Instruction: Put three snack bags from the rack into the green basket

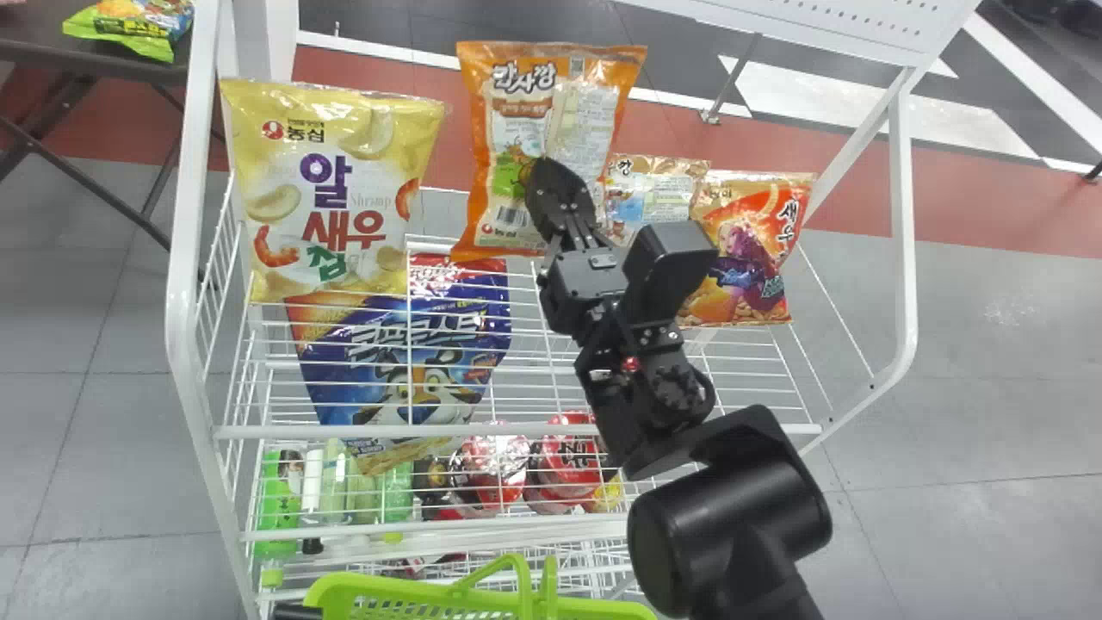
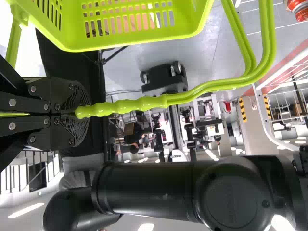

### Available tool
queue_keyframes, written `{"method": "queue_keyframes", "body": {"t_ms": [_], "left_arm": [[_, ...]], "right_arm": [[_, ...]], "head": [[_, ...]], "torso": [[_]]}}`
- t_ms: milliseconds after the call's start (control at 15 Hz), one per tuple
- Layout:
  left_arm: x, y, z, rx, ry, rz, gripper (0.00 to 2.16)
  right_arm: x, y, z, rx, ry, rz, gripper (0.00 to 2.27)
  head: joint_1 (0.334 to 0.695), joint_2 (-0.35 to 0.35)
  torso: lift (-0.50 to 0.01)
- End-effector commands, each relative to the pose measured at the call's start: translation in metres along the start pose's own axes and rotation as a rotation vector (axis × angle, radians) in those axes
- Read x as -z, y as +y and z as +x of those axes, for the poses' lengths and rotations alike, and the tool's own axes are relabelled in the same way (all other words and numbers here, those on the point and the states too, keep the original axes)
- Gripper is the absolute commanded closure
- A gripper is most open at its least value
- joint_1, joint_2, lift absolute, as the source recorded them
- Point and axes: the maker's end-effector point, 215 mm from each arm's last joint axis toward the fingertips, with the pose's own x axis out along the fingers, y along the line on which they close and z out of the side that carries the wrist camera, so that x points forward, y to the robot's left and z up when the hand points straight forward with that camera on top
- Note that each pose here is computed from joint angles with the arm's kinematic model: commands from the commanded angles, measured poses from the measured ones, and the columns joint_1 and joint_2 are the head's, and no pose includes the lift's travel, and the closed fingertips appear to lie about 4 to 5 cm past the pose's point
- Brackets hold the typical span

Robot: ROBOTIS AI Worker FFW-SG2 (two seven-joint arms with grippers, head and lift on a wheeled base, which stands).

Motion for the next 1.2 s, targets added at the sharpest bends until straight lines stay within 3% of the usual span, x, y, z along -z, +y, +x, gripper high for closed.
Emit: {"method": "queue_keyframes", "body": {"t_ms": [0, 267, 467, 1133], "left_arm": [[0.001, 0.0, 0.002, -0.003, 0.003, 0.0, 1.39], [0.001, -0.001, 0.002, -0.004, 0.006, 0.003, 1.39], [0.0, -0.003, 0.001, 0.002, 0.002, 0.005, 1.39], [-0.03, 0.013, -0.035, -0.016, -0.13, 0.018, 1.39]], "right_arm": [[-0.016, -0.001, -0.013, -0.008, -0.007, 0.013, 2.24], [-0.02, 0.011, -0.06, -0.044, 0.046, 0.033, 2.24], [-0.012, -0.004, -0.106, -0.067, 0.134, 0.103, 2.24], [0.022, -0.004, -0.21, -0.205, 0.412, 0.032, 2.24]], "head": [[0.695, -0.35], [0.695, -0.35], [0.695, -0.35], [0.695, -0.35]], "torso": [[0.0], [0.0], [0.0], [0.0]]}}
